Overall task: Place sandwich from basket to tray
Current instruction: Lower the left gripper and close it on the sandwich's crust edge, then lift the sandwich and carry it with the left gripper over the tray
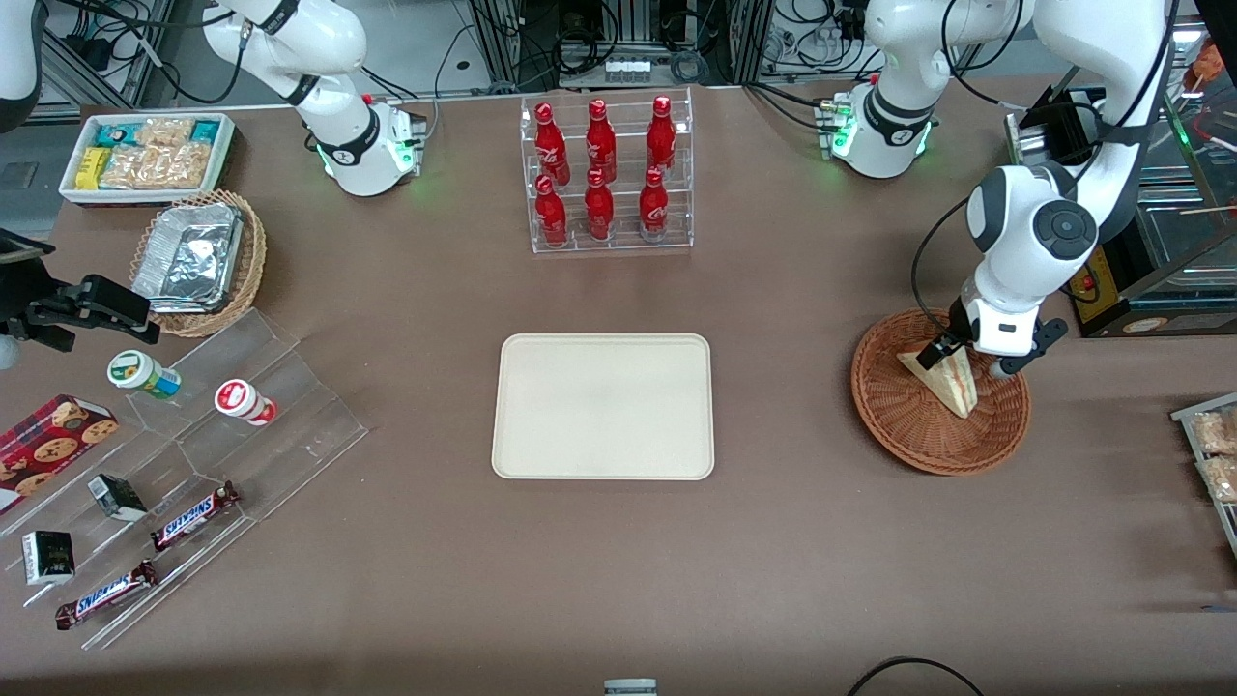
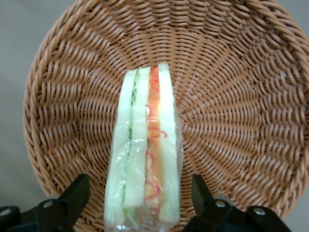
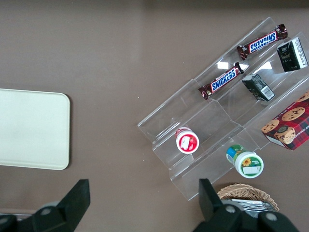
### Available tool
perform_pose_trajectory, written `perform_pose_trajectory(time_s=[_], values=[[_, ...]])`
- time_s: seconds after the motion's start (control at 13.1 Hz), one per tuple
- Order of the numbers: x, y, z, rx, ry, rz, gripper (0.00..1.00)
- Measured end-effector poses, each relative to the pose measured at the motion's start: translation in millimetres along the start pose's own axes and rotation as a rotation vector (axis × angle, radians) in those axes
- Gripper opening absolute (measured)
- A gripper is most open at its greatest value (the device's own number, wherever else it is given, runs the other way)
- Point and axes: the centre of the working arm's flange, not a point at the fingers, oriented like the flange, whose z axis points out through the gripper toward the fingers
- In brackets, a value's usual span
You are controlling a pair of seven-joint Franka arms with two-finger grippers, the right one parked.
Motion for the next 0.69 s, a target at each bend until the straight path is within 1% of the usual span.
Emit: perform_pose_trajectory(time_s=[0.08,0.23,0.38,0.46,0.53,0.61,0.69], values=[[1.6,-1.9,0.8,-0.001,0.001,-0.005,0.84],[2.3,-2.3,0.6,-0.002,0.003,-0.007,0.59],[3.1,-1.1,-0.7,-0.004,0.006,-0.022,0.39],[3.5,0.1,-2.1,-0.006,0.009,-0.034,0.34],[4.0,1.9,-5.4,-0.008,0.013,-0.041,0.31],[4.7,4.7,-12.1,-0.003,0.012,-0.043,0.29],[5.6,9.3,-23.6,0.011,0.003,-0.037,0.27]])
